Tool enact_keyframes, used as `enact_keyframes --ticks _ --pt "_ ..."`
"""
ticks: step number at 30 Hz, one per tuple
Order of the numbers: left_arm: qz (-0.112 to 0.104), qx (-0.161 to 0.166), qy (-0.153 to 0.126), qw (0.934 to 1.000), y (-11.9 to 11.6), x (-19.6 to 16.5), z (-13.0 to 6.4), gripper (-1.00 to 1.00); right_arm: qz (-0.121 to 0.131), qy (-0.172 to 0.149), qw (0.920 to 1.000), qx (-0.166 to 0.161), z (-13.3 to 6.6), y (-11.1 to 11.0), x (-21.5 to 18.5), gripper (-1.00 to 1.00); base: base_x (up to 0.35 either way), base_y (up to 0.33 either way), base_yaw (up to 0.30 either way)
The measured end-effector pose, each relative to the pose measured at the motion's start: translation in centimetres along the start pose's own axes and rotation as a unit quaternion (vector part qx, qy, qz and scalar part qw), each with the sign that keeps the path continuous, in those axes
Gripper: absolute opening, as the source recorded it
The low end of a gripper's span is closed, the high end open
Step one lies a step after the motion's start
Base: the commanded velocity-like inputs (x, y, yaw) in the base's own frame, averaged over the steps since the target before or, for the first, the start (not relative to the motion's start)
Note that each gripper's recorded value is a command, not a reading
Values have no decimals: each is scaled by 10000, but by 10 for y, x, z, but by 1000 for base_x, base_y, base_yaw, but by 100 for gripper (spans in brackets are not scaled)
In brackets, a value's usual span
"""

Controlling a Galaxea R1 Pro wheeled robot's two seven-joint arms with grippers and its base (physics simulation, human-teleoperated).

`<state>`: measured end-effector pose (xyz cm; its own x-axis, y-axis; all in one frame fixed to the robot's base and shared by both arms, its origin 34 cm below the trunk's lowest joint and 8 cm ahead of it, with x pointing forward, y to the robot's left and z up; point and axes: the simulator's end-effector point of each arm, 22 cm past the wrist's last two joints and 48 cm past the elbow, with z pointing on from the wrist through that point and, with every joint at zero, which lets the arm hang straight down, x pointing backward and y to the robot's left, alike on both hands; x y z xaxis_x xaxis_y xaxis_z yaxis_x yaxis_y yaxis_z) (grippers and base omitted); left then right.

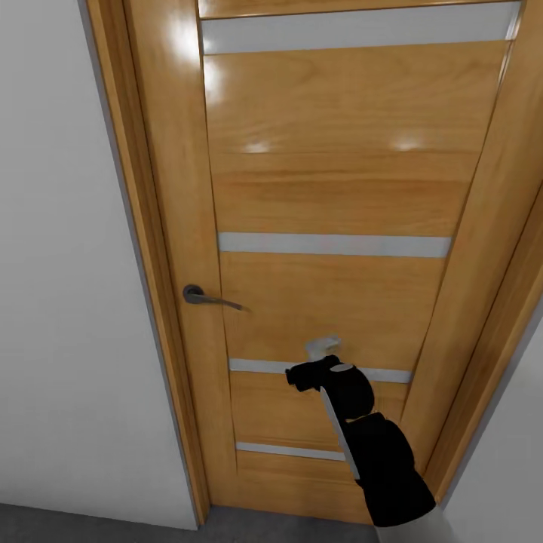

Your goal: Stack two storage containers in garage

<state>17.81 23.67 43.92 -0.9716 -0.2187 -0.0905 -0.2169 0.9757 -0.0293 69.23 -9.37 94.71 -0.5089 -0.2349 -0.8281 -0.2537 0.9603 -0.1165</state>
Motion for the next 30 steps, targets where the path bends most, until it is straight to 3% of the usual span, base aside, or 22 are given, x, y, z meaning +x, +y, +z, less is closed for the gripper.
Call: enact_keyframes --ticks 7,10,18,20,22,30 --pt "1 2 -1 10000 0 0 0 100 -1022 -555 9923 415 -14 14 -60 100 0 0 0" --pt "2 1 -1 10000 0 0 0 100 -1239 -701 9880 602 -18 12 -75 100 0 0 0" --pt "2 1 1 10000 0 0 0 100 -1423 -803 9817 975 -23 -1 -87 100 0 0 0" --pt "-13 4 -16 10000 -1 -2 0 100 -1624 -1016 9754 1091 4 -1 -83 100 0 0 0" --pt "-18 5 -21 10000 -1 -2 0 100 -1680 -1066 9735 1131 12 -1 -80 100 0 0 0" --pt "-27 8 -22 10000 -1 -2 0 100 -1688 -1302 9702 1151 19 -1 -85 100 0 0 0"
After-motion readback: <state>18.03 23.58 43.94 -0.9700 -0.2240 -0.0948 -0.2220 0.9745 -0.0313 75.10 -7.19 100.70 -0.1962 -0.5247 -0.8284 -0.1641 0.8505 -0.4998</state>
